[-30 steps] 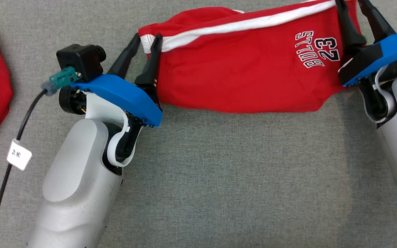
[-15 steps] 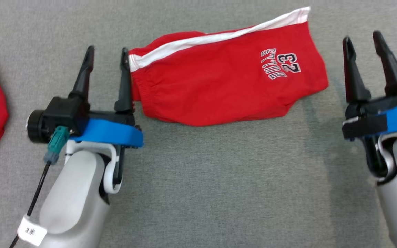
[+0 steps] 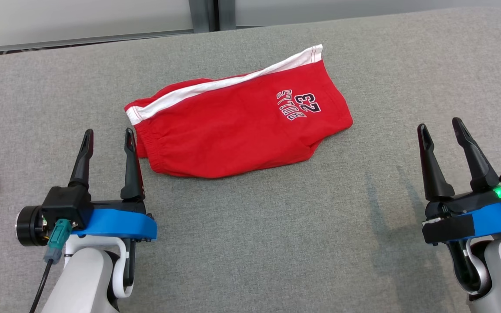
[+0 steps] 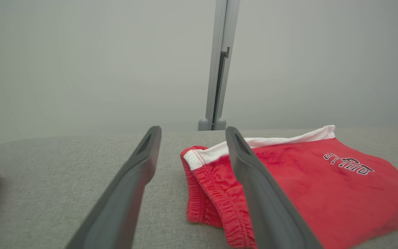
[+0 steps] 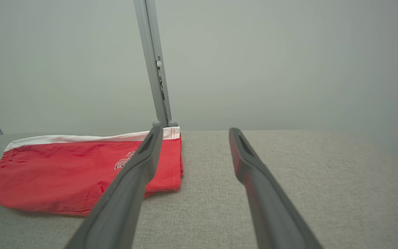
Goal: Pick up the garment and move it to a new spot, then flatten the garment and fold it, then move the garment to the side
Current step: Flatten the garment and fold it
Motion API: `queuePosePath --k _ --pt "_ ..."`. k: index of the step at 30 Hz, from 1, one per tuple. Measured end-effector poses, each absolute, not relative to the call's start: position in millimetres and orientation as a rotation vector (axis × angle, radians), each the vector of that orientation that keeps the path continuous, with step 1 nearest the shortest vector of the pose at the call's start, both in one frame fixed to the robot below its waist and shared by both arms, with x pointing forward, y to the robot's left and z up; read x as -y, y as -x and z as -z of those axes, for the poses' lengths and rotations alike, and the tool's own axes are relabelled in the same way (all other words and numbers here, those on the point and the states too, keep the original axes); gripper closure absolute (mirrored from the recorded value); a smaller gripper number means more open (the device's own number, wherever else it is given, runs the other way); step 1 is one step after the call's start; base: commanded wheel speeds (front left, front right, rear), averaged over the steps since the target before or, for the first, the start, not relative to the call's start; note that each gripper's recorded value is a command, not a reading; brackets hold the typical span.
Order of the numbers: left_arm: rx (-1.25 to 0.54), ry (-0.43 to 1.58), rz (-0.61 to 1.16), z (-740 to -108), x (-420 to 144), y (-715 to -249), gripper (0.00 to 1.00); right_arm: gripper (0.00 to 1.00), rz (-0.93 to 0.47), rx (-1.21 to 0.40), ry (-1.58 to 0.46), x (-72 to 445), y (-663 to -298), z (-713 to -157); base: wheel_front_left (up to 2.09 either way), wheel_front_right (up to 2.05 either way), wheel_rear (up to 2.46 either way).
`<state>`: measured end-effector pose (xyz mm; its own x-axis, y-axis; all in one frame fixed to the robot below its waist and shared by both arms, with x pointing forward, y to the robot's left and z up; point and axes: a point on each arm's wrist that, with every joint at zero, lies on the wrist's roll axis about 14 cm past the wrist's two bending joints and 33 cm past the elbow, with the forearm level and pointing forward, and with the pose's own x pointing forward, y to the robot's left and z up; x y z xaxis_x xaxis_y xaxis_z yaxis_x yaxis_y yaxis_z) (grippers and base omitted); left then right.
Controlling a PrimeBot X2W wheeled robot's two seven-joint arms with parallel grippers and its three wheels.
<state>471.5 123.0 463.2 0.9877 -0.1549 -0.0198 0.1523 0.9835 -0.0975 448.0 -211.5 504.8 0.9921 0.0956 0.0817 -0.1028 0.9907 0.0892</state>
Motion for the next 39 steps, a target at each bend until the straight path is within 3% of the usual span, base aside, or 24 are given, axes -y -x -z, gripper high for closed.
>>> queuePosePath --k 14,27,35,36,37,38,39 --pt "-0.025 0.066 0.156 -462.7 -128.6 -471.3 0.0 0.0 -0.085 0.036 -0.104 215.4 -449.9 -497.1 0.0 0.0 0.0" --pt "0.065 0.033 0.087 -478.9 -154.1 -492.1 0.0 0.0 -0.223 -0.204 -0.101 172.3 -525.5 -419.7 0.0 0.0 0.0" --pt "0.066 0.012 0.028 -476.9 -174.6 -487.4 0.0 0.0 -0.266 -0.393 -0.116 149.2 -544.9 -365.2 0.0 0.0 0.0" --pt "0.065 0.009 0.027 -476.6 -175.6 -486.8 0.0 0.38 -0.264 -0.405 -0.12 149.2 -545.8 -363.1 0.0 0.0 0.0" --pt "0.064 0.008 0.025 -476.3 -176.2 -486.0 0.0 0.58 -0.264 -0.422 -0.123 149.0 -545.5 -360.9 0.0 0.0 0.0" --pt "0.064 0.008 0.023 -476.3 -176.2 -485.5 0.0 0.94 -0.263 -0.432 -0.129 148.8 -545.4 -360.6 0.0 0.0 0.0" --pt "0.064 0.007 0.025 -476.3 -175.9 -484.7 0.0 1.0 -0.262 -0.436 -0.133 149.0 -544.7 -361.0 0.0 0.0 0.0"
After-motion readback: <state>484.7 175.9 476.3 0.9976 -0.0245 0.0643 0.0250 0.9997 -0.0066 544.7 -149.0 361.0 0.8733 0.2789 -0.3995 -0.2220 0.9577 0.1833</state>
